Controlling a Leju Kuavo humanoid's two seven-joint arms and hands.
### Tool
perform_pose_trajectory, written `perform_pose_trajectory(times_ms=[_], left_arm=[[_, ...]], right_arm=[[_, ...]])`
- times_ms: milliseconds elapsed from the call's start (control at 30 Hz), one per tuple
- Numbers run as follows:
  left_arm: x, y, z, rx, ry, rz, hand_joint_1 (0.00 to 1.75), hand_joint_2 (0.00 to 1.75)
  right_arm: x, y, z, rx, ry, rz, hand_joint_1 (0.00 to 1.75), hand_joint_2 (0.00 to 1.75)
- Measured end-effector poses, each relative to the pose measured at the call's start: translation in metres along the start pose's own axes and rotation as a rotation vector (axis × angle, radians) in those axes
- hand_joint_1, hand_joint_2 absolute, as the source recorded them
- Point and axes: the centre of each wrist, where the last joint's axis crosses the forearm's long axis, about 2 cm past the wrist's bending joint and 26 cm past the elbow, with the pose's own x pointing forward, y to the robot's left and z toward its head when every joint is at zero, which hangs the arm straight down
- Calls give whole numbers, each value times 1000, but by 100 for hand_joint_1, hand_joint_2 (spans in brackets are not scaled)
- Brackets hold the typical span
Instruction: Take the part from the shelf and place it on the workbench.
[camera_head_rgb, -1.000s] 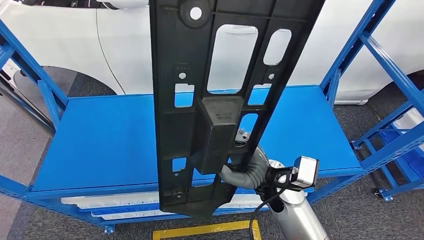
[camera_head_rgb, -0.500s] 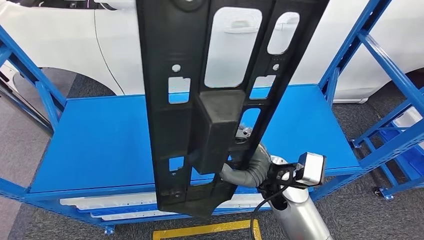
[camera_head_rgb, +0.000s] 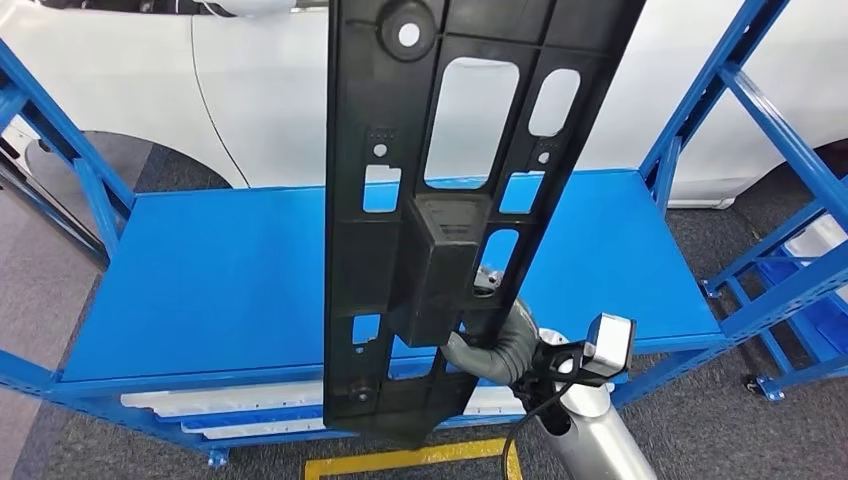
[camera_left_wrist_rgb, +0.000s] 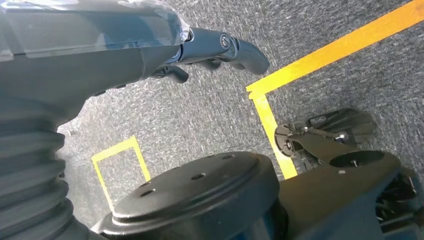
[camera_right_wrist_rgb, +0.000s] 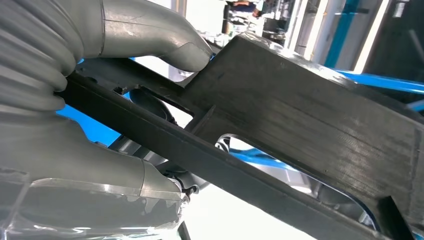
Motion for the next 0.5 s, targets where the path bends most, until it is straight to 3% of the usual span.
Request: perform_pose_trajectory(times_ms=[500], left_arm=[[3,-1,0,-11,-4,-1,0,175]], right_arm=[[0,3,11,-19,24,-3,171,175]])
